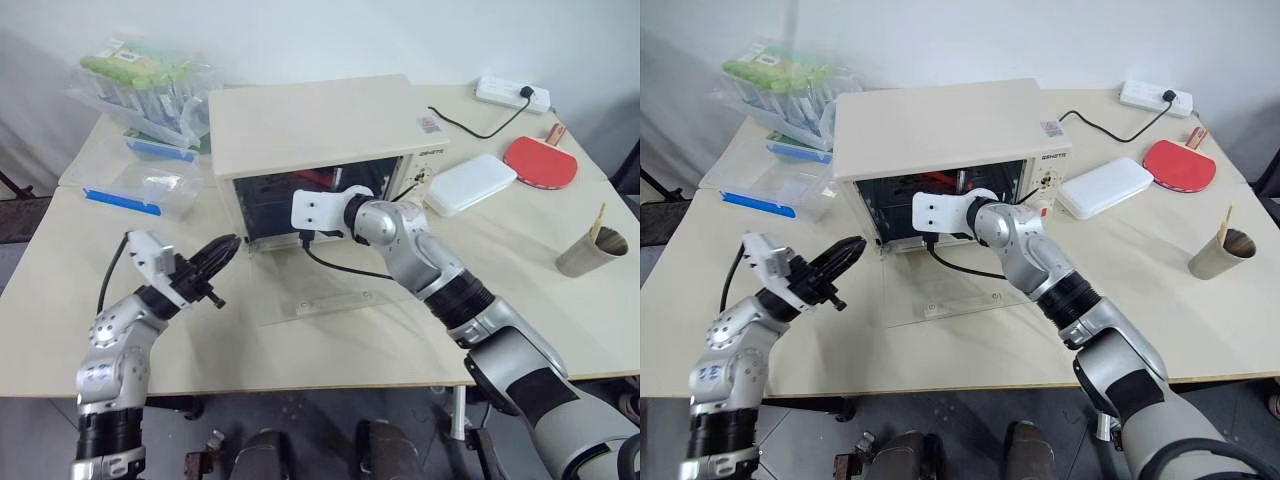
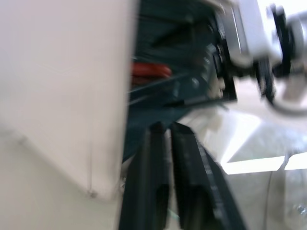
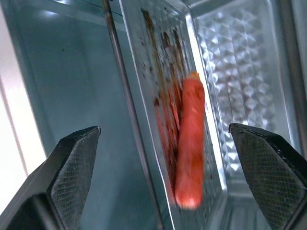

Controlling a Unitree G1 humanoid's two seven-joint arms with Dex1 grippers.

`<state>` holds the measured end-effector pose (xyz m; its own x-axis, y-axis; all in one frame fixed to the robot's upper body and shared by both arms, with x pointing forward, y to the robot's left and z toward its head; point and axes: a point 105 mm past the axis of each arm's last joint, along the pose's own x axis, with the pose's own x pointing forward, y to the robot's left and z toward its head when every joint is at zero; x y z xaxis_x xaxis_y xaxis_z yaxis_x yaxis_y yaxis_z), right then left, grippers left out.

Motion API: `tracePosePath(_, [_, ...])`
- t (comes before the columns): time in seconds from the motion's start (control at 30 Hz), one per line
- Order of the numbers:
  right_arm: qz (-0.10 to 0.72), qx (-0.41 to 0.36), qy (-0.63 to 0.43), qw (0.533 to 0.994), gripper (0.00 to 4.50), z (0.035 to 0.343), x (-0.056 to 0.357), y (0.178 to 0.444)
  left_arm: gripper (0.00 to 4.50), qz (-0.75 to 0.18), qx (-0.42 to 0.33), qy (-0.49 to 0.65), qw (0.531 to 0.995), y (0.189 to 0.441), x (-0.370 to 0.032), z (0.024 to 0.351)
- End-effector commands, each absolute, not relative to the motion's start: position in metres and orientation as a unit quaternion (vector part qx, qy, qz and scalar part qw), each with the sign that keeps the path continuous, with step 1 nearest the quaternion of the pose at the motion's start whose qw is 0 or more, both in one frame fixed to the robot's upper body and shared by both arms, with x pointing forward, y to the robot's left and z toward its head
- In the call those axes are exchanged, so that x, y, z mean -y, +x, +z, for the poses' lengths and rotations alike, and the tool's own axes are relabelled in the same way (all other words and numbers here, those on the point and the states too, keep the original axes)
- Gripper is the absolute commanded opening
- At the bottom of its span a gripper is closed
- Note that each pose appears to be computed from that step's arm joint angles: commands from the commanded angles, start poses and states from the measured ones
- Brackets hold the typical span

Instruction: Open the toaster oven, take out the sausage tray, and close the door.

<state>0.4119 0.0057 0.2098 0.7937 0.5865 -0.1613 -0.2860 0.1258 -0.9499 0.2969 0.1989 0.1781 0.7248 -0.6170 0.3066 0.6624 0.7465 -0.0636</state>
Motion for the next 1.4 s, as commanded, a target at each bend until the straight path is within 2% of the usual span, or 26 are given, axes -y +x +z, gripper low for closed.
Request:
tracePosePath(0.03, [0.283,0.162,-0.613,0.72,4.5,0.22,-0.017,0.41,1.75,-0.334,0.193,-0.094,0.918,0.277,-0.205,0.205])
tracePosePath(0.23, [0.283,0.167,-0.651,0.685,4.5,0.207,-0.027,0.41,3.45,-0.309,0.202,-0.131,0.92,0.264,-0.211,0.21])
tracePosePath(0.37, [0.257,0.149,-0.667,0.683,4.5,0.198,-0.033,0.415,4.46,-0.271,0.209,-0.129,0.931,0.266,-0.218,0.21])
tracePosePath(0.5, [0.224,0.126,-0.674,0.692,4.5,0.197,-0.031,0.423,4.46,-0.266,0.208,-0.126,0.933,0.267,-0.219,0.21])
tracePosePath(0.6, [0.208,0.11,-0.683,0.692,3.9,0.195,-0.029,0.426,4.5,-0.261,0.207,-0.126,0.934,0.268,-0.22,0.21])
tracePosePath(1.0, [0.155,0.136,-0.683,0.701,0.05,0.204,-0.029,0.418,4.5,-0.247,0.212,-0.124,0.937,0.271,-0.224,0.211])
tracePosePath(1.2, [0.128,0.178,-0.673,0.706,0.05,0.215,-0.035,0.407,4.5,-0.251,0.205,-0.129,0.937,0.273,-0.224,0.21])
tracePosePath(1.4, [0.108,0.213,-0.667,0.706,0.05,0.222,-0.028,0.399,4.5,-0.271,0.146,-0.127,0.943,0.275,-0.218,0.197])
